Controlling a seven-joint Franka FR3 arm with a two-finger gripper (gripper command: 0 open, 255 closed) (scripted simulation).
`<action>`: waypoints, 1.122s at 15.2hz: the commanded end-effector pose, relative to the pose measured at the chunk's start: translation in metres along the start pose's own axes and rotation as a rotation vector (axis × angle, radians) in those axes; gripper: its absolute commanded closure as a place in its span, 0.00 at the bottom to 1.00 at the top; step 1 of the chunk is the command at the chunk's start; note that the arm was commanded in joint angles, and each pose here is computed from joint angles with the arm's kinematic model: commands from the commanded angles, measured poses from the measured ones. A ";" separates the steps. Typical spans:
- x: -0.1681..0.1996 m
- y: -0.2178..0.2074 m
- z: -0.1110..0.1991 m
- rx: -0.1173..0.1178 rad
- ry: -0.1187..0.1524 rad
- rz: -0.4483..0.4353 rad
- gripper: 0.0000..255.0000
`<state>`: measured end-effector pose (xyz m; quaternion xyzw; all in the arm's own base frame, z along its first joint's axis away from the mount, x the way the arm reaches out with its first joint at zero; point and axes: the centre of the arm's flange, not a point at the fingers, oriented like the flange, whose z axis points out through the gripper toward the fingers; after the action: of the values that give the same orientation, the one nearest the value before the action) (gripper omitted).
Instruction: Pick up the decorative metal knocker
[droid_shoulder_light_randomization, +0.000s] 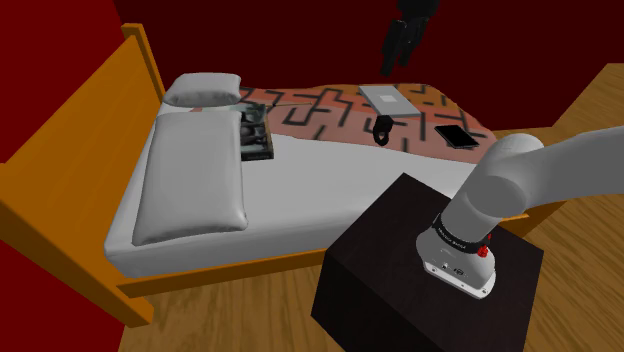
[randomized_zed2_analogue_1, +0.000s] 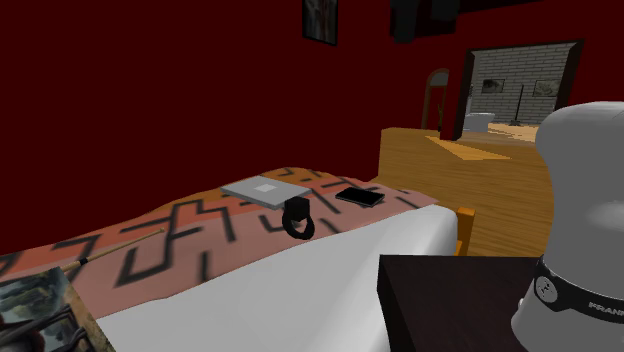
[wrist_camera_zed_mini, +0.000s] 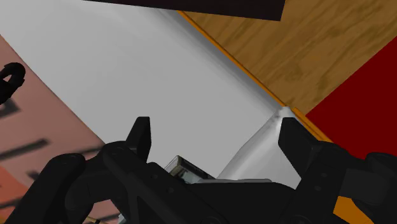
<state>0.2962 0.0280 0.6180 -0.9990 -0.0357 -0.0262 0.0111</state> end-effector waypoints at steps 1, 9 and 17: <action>0.000 0.000 0.000 0.000 0.000 0.000 0.00; 0.040 0.077 0.060 -0.005 -0.010 0.064 0.00; 0.075 0.157 0.120 -0.009 -0.019 0.127 0.00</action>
<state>0.3830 -0.1098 0.5080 -0.9995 0.0239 -0.0162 0.0085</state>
